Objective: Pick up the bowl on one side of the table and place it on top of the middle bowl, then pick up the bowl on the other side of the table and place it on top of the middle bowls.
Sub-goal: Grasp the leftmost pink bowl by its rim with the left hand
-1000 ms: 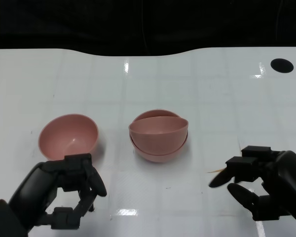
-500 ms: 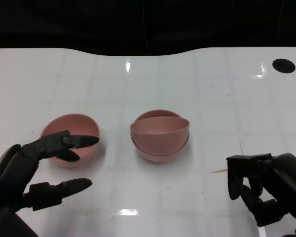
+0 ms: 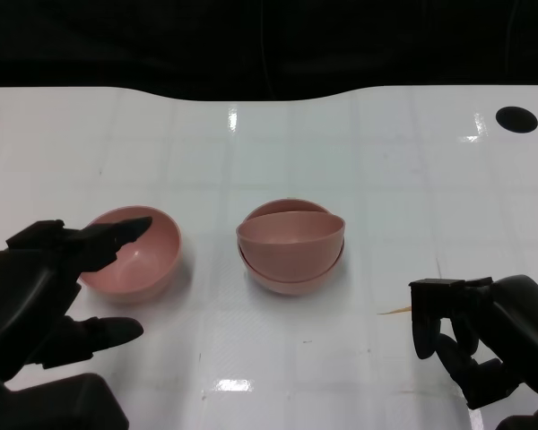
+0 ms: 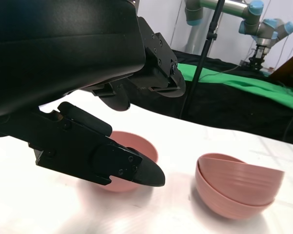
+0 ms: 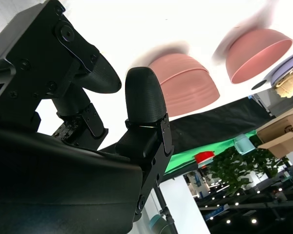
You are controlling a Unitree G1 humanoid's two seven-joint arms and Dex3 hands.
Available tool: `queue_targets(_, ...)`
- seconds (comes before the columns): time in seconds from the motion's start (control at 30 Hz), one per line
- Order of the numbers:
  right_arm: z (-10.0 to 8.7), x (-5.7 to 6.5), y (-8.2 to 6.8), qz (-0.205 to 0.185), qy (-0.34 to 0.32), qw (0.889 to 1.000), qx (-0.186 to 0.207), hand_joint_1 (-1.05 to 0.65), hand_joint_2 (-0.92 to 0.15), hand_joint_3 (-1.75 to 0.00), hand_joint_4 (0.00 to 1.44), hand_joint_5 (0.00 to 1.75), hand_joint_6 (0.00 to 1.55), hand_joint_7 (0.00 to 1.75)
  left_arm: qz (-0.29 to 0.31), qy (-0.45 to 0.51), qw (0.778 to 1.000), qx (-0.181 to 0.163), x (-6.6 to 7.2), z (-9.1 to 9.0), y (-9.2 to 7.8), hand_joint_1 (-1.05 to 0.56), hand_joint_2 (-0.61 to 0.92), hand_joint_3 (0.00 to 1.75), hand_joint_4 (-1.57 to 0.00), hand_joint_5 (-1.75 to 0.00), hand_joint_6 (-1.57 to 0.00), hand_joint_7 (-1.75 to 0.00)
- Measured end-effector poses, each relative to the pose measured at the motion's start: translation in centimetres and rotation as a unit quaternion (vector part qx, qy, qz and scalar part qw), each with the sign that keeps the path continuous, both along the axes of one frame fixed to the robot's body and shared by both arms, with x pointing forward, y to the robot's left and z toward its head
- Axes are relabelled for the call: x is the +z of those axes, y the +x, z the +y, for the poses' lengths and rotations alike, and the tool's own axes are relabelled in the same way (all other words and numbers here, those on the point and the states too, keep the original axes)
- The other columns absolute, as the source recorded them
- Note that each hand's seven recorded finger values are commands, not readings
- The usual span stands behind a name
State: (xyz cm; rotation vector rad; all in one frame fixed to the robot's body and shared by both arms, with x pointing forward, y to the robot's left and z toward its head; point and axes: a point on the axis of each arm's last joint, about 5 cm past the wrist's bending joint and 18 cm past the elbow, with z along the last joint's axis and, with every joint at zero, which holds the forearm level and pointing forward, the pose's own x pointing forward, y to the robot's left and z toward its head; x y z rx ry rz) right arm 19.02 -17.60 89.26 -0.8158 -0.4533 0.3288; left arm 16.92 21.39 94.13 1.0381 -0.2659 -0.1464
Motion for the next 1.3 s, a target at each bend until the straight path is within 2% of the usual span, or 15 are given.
queue_targets(0.2, 0.1, 0.2, -0.1, 0.005, -0.006, 1.000, 0.000, -0.08, -0.17, -1.60, 0.99, 1.75, 0.78, 1.69, -0.007, 0.075, 0.997, 0.007, 0.6, -0.6, 1.4, -0.61, 0.89, 0.01, -0.24, -0.46, -0.32, 0.00)
queue_targets(0.33, 0.1, 0.2, -0.1, 0.011, -0.012, 1.000, 0.000, -0.09, -0.18, -1.59, 1.00, 1.75, 0.79, 1.68, 0.017, 0.116, 0.993, 0.012, 0.4, -1.0, 2.5, -0.60, 0.88, 0.00, -0.24, -0.44, -0.31, 0.00)
queue_targets(0.47, 0.2, 0.2, -0.1, 0.015, -0.018, 1.000, -0.001, -0.10, -0.18, -1.58, 0.99, 1.75, 0.78, 1.68, 0.038, 0.148, 0.988, 0.004, 0.2, -1.5, 3.8, -0.60, 0.88, 0.00, -0.31, -0.35, -0.33, 0.00)
queue_targets(0.6, 0.2, 0.2, -0.1, 0.017, -0.020, 1.000, -0.003, -0.10, -0.18, -1.57, 0.99, 1.75, 0.78, 1.68, 0.047, 0.158, 0.986, 0.002, 0.0, -1.5, 4.0, -0.60, 0.88, 0.00, -0.33, -0.32, -0.33, 0.00)
queue_targets(0.63, 0.1, 0.2, -0.2, 0.019, -0.020, 1.000, -0.005, -0.09, -0.18, -1.57, 0.99, 1.75, 0.78, 1.68, 0.050, 0.168, 0.985, -0.002, -0.1, -1.7, 4.3, -0.61, 0.89, 0.00, -0.37, -0.26, -0.34, 0.00)
queue_targets(0.8, 0.3, 0.2, -0.2, 0.018, -0.019, 1.000, 0.000, -0.09, -0.18, -1.57, 0.99, 1.75, 0.78, 1.68, 0.125, 0.242, 0.962, -0.021, -1.9, -2.7, 6.6, -0.61, 0.89, 0.00, -0.46, -0.16, -0.36, -0.01)
queue_targets(1.0, 0.4, 0.2, -0.2, 0.018, -0.019, 1.000, 0.002, -0.09, -0.18, -1.57, 0.99, 1.75, 0.78, 1.67, 0.153, 0.280, 0.947, -0.027, -2.6, -3.4, 8.3, -0.60, 0.91, 0.01, -0.50, -0.12, -0.36, -0.01)
queue_targets(1.2, 0.4, 0.2, -0.2, 0.019, -0.019, 1.000, 0.002, -0.10, -0.19, -1.57, 0.99, 1.75, 0.79, 1.67, 0.195, 0.327, 0.924, -0.044, -4.7, -3.6, 9.4, -0.58, 0.92, 0.07, -0.58, -0.13, -0.43, -0.03)
queue_targets(1.23, 0.4, 0.2, -0.2, 0.019, -0.019, 1.000, 0.002, -0.10, -0.19, -1.57, 0.99, 1.75, 0.79, 1.67, 0.194, 0.329, 0.923, -0.046, -5.0, -3.6, 9.5, -0.47, 0.92, 0.13, -0.71, -0.25, -0.56, -0.06)
queue_targets(1.3, 0.4, 0.2, -0.2, 0.019, -0.019, 1.000, 0.002, -0.10, -0.19, -1.57, 0.99, 1.75, 0.79, 1.67, 0.188, 0.329, 0.924, -0.053, -5.4, -3.5, 9.7, -0.41, 0.92, 0.16, -0.77, -0.32, -0.63, -0.06)
